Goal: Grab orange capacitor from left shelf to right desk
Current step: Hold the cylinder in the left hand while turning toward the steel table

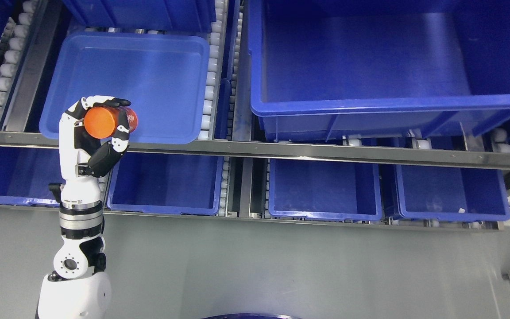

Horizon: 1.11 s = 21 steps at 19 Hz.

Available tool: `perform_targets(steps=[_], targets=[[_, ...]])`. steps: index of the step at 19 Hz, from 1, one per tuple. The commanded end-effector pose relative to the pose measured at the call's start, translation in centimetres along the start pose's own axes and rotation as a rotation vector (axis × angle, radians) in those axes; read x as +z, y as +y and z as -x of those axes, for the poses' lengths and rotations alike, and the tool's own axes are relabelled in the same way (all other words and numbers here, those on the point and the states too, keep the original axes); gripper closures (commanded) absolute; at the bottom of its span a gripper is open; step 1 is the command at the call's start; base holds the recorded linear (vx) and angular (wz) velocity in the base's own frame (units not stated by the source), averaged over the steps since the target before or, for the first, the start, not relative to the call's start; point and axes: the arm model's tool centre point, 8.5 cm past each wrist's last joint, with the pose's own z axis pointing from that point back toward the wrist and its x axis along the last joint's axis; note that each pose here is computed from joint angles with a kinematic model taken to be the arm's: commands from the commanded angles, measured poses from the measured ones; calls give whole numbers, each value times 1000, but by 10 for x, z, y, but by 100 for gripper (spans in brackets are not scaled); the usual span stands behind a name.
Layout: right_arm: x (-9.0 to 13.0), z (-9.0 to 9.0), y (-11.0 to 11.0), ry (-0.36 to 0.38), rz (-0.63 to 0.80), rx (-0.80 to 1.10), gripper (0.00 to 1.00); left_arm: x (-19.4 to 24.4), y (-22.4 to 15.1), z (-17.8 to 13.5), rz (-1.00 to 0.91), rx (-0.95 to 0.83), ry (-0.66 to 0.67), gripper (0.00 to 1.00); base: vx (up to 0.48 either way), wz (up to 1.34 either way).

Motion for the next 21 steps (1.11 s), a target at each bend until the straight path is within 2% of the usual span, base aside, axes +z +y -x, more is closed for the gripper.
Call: perform_targets(steps=[1, 21], targets=[[0, -3, -11, -21, 16, -10, 0, -13, 6, -3, 20, -19, -31, 97, -60, -185], [0, -3, -11, -21, 16, -10, 0, -13, 1, -3, 19, -7, -32, 97, -93, -385]])
